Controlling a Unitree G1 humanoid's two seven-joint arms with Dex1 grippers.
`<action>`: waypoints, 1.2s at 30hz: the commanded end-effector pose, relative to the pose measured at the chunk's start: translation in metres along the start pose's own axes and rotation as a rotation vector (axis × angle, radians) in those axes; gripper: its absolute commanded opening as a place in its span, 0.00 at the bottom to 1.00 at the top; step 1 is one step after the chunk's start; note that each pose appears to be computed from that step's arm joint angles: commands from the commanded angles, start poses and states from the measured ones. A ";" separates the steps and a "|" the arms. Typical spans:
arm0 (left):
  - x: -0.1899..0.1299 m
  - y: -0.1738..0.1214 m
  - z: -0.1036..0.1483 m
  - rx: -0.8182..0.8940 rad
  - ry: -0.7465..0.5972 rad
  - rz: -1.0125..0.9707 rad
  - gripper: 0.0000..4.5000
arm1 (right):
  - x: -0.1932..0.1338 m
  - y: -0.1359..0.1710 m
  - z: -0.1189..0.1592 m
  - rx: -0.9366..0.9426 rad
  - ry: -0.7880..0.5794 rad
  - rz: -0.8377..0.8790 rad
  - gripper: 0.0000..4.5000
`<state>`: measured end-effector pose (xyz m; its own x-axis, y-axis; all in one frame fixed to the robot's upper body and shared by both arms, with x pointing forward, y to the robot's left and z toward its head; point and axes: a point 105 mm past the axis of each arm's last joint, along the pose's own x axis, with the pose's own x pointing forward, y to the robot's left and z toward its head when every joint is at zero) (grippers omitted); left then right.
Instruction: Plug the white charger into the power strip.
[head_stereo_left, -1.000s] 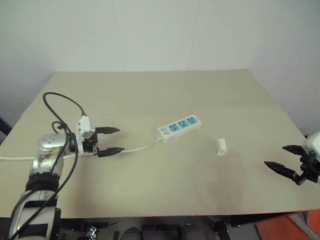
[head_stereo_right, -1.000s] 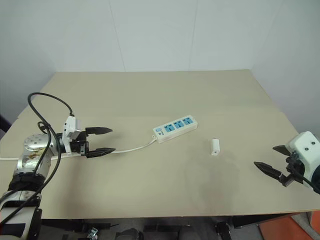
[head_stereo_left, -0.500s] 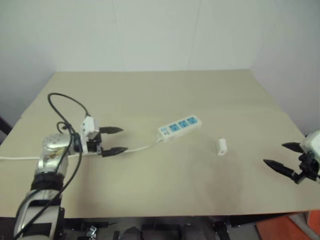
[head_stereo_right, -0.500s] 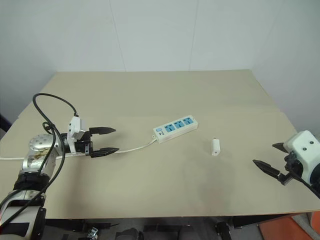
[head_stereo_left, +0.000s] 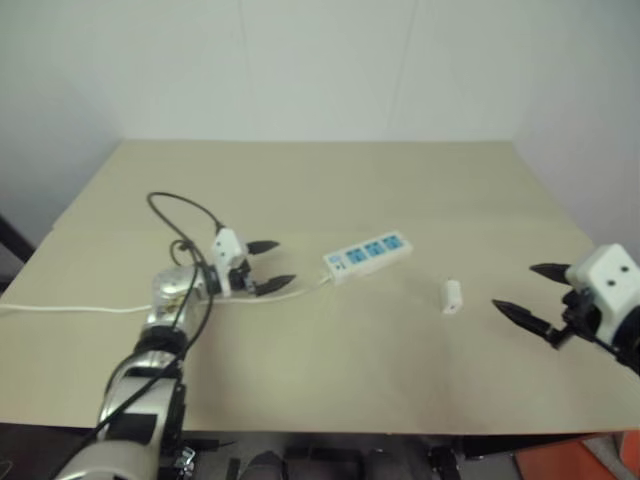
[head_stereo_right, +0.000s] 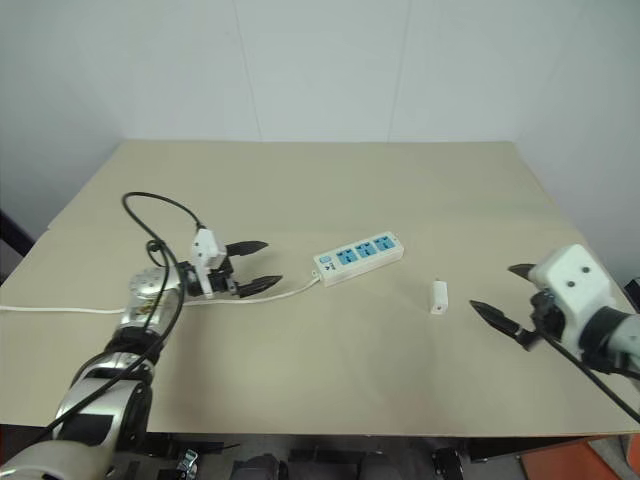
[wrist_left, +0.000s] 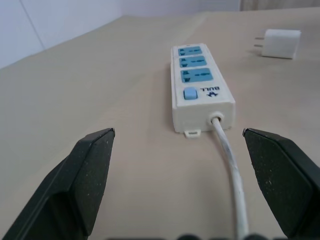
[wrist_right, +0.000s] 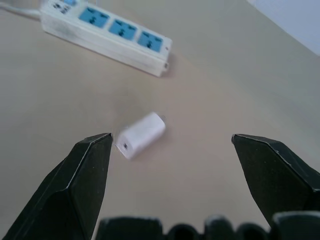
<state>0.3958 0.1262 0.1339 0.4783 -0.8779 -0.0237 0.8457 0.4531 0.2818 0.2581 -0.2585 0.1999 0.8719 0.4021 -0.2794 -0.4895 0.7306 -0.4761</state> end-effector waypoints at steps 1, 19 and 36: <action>0.017 -0.001 0.008 -0.004 -0.027 -0.024 1.00 | 0.000 0.006 0.011 -0.019 -0.029 -0.011 1.00; 0.049 -0.035 -0.037 -0.112 0.294 -0.174 0.80 | 0.017 0.046 0.023 -0.015 -0.046 0.045 1.00; 0.033 -0.050 -0.043 -0.100 0.263 -0.261 0.01 | 0.036 0.057 0.024 -0.045 -0.037 0.097 1.00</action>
<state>0.3905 0.0711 0.0880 0.3223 -0.8844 -0.3376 0.9425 0.2665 0.2016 0.2601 -0.1893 0.1749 0.8045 0.4995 -0.3214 -0.5939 0.6689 -0.4471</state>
